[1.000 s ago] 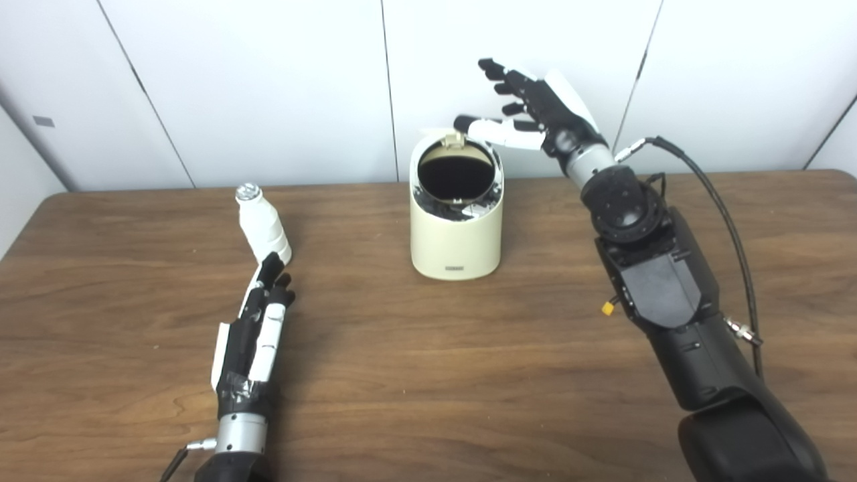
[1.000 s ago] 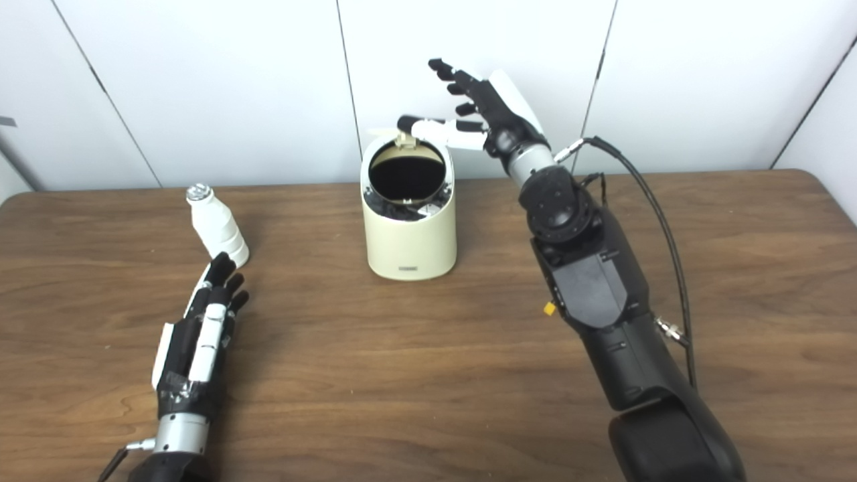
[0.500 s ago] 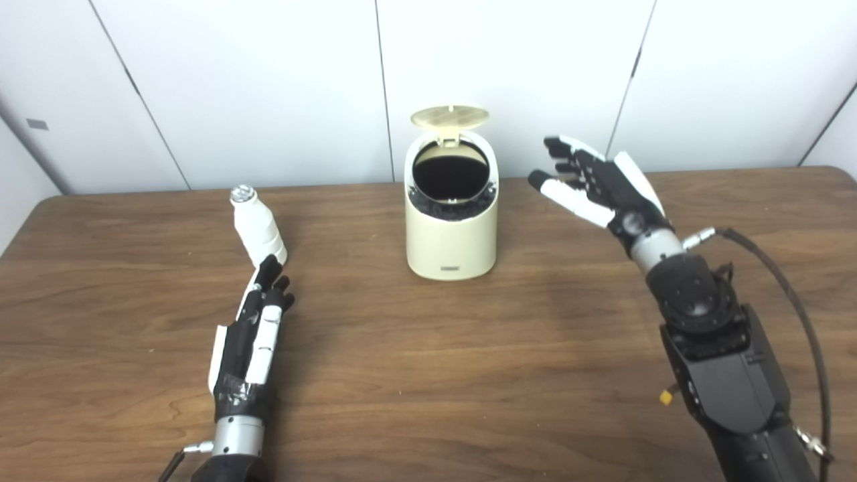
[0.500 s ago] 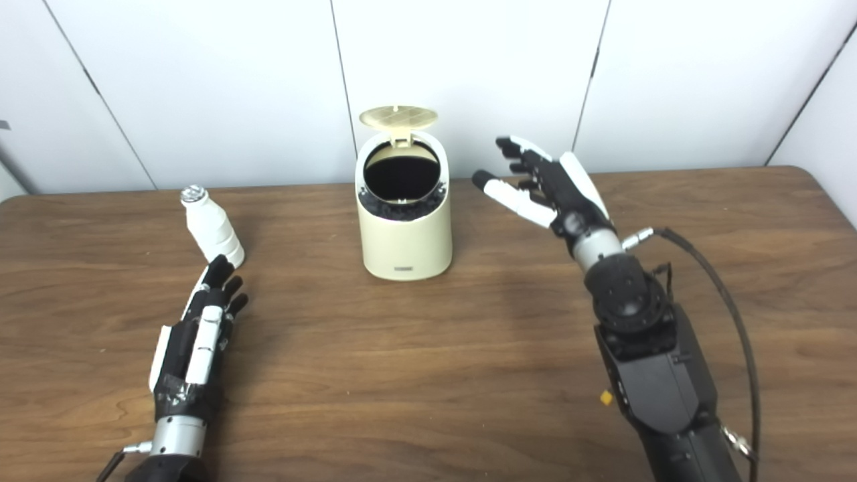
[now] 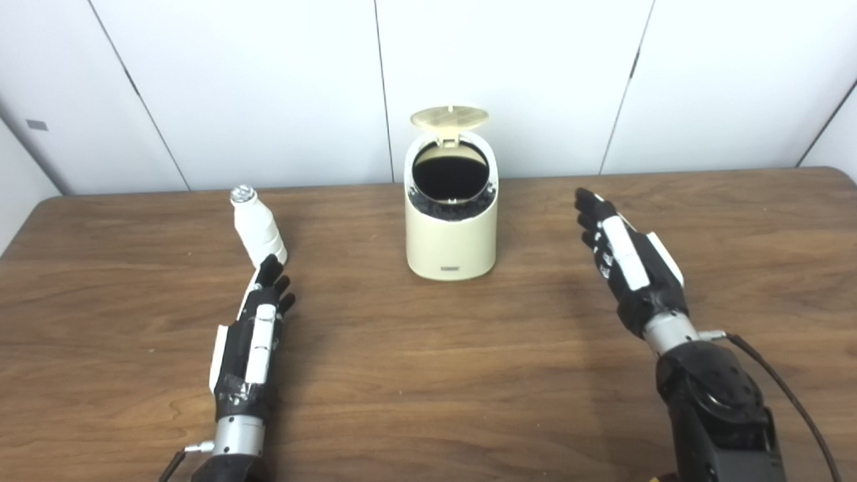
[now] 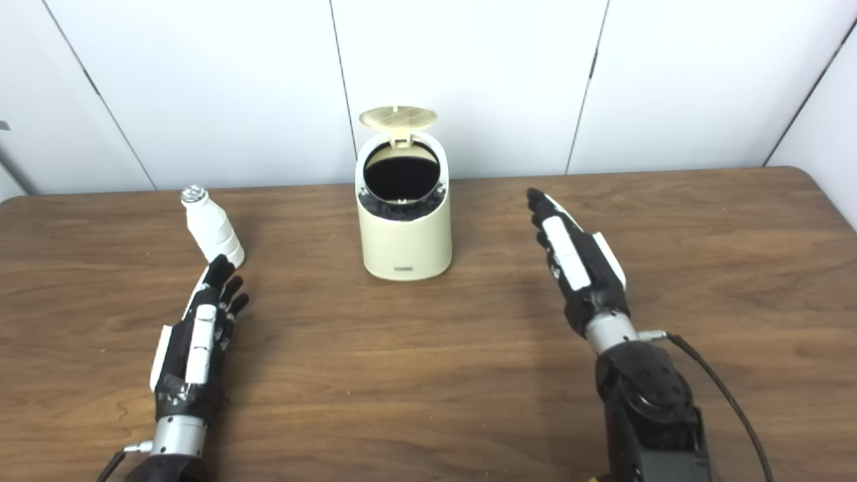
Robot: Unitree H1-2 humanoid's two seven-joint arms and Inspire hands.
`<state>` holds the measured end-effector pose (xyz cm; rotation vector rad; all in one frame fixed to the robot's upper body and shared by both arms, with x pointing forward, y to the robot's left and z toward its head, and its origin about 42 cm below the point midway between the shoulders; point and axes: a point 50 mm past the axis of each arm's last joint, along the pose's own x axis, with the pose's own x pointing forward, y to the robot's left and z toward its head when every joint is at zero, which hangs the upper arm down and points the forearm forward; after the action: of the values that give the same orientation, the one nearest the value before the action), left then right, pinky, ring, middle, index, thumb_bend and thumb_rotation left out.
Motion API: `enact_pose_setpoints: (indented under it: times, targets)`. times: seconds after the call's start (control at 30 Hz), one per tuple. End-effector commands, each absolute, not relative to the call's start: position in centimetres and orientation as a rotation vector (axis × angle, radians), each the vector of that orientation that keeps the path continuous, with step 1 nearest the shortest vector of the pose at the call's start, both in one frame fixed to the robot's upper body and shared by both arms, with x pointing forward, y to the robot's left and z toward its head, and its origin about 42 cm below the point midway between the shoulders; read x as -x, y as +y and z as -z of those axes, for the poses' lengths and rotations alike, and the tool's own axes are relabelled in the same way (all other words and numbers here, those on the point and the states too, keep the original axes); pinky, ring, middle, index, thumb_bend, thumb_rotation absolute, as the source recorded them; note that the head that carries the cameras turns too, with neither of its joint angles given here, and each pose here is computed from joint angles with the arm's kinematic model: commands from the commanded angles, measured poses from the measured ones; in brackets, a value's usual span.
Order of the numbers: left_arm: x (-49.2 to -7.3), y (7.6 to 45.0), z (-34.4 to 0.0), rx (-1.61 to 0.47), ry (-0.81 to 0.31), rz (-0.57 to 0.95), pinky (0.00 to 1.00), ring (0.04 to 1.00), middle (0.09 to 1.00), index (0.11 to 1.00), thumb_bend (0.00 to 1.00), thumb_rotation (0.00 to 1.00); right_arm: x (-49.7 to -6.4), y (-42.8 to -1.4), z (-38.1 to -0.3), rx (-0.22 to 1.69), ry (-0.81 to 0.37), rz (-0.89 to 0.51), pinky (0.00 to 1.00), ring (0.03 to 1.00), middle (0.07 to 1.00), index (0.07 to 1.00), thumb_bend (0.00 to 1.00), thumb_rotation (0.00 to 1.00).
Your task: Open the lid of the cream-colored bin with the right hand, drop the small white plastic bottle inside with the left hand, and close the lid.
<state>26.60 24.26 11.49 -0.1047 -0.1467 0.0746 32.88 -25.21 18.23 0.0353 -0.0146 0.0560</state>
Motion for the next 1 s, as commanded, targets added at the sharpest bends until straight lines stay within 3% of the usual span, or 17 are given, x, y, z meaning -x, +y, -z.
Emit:
enact_pose_setpoints:
  times: [0.0,0.27,0.97]
  targets:
    - [-26.1,24.8,-11.0,0.088,-0.136,-0.075,0.94,0.965,0.974,0.979,0.52,0.83,-32.8,-25.1,-19.5,-0.073,-0.122,-0.078,1.0,0.998,0.979,0.947,0.67,0.97]
    - [-25.9,25.1,-11.1,0.069,-0.136,-0.073,0.94,0.963,0.97,0.973,0.53,0.83,-30.3,-25.3,-16.6,-0.169,-0.097,-0.067,1.0,1.0,1.0,0.986,0.68,1.0]
    - [-25.8,25.7,-11.3,0.066,-0.135,-0.081,0.95,0.967,0.969,0.974,0.51,0.83,-29.4,-25.7,-12.8,-0.032,-0.175,-0.023,1.0,1.0,1.0,0.98,0.68,0.99]
